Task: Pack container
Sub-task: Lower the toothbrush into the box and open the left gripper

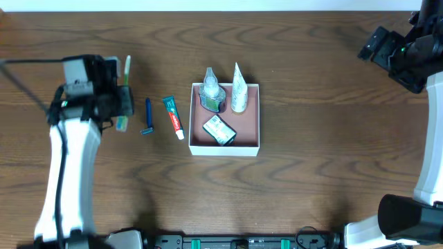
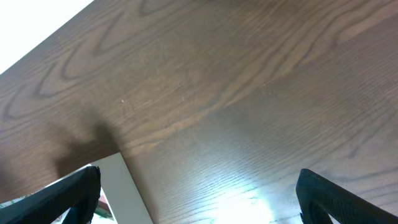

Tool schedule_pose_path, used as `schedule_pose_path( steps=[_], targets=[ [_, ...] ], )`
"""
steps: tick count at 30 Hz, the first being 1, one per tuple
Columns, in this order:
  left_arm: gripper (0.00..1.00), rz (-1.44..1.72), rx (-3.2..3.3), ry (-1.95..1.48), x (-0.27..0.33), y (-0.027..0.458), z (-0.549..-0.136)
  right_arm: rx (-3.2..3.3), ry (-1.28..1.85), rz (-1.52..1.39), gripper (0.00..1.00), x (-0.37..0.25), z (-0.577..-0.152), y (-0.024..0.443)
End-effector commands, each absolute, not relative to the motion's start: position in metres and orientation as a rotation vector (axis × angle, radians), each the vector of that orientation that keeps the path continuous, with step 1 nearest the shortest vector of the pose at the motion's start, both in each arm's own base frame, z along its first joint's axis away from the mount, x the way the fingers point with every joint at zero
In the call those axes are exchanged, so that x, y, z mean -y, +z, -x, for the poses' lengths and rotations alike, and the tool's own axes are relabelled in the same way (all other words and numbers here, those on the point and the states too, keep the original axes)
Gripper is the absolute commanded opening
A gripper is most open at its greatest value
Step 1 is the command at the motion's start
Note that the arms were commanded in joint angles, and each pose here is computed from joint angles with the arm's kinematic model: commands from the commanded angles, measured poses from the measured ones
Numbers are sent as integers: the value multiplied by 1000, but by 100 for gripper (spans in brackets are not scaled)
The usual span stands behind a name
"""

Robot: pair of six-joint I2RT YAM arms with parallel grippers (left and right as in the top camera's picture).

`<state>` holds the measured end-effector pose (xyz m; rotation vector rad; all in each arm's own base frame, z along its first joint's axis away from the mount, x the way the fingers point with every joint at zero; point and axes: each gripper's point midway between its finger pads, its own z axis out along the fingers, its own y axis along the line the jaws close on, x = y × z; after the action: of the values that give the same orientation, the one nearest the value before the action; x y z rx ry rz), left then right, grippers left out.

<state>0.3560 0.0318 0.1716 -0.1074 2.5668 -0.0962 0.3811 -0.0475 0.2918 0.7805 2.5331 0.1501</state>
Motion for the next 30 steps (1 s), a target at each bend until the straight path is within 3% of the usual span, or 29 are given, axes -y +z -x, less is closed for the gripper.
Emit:
schedule_pose_path(
  steps=[1,8,19,30],
  targets=[
    [6,101,-2545,-132,-17,191,-340,-2527,159,-810,99,49,-380,291],
    [6,-519,-2492,-211,47,208,-303,-2527,159,-810,99,49,-380,291],
    [6,-1394,-2197,-202,137,192,-275,-2527,159,-810,99,49,-380,291],
    [6,-1812,-1954,-230,196,164,-258,-2527,159,-810,99,49,-380,291]
  ],
)
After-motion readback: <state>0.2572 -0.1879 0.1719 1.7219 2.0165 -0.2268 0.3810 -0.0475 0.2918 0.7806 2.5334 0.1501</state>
